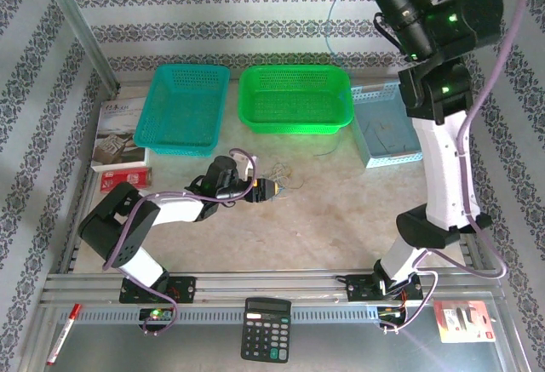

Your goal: Untangle the cables

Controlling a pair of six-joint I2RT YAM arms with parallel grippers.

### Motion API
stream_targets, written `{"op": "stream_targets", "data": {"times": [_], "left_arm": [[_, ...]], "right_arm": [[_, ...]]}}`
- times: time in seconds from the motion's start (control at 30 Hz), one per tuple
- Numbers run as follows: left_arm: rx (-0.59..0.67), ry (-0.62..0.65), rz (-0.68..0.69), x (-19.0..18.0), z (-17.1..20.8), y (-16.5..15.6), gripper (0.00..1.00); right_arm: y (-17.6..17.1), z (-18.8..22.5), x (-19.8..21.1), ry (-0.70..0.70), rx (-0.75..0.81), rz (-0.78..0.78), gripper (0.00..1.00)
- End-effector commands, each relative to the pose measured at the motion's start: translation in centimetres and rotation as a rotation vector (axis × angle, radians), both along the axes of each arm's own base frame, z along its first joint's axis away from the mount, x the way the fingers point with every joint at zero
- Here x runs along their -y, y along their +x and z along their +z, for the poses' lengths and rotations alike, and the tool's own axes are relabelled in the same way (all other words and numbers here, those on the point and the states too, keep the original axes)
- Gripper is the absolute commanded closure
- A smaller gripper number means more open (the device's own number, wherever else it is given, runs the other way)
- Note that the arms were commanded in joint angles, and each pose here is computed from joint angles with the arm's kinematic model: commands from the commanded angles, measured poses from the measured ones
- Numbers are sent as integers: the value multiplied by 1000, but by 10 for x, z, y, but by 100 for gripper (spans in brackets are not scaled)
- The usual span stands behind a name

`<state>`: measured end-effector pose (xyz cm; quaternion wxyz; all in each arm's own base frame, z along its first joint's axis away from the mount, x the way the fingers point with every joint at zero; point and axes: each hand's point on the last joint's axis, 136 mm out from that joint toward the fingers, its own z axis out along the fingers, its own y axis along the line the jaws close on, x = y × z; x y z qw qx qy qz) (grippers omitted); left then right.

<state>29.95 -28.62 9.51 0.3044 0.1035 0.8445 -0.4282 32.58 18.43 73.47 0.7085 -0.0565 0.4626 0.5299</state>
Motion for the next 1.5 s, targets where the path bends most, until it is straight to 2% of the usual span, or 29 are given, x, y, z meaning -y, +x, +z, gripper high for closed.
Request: {"op": "stream_targets", "data": {"times": [0.0,0.17,0.47,0.7,0.8,1.1,1.4,1.43,1.47], "left_arm": [[53,-43,-11,5,31,-3,21],[87,-37,15,-2,52,-3,0],[150,24,125,-28,83,0,0],[205,51,174,-44,107,0,0],[218,56,184,-47,114,0,0],[210,50,197,-46,116,5,0],[194,25,222,-47,118,5,0],[194,23,226,-48,119,5,0],[192,21,231,-49,120,5,0]], "right_arm": [[33,-23,-10,-46,-45,-24,100],[83,-56,-18,-80,-116,-76,100],[176,-104,-23,-70,-172,-151,100],[232,-132,8,42,-217,-196,100],[252,-154,16,30,-260,-211,100],[300,-279,-11,-175,-480,-163,100],[315,-459,-43,-458,-777,-101,100],[314,-473,-47,-488,-803,-83,99],[312,-486,-50,-518,-829,-78,91]]}}
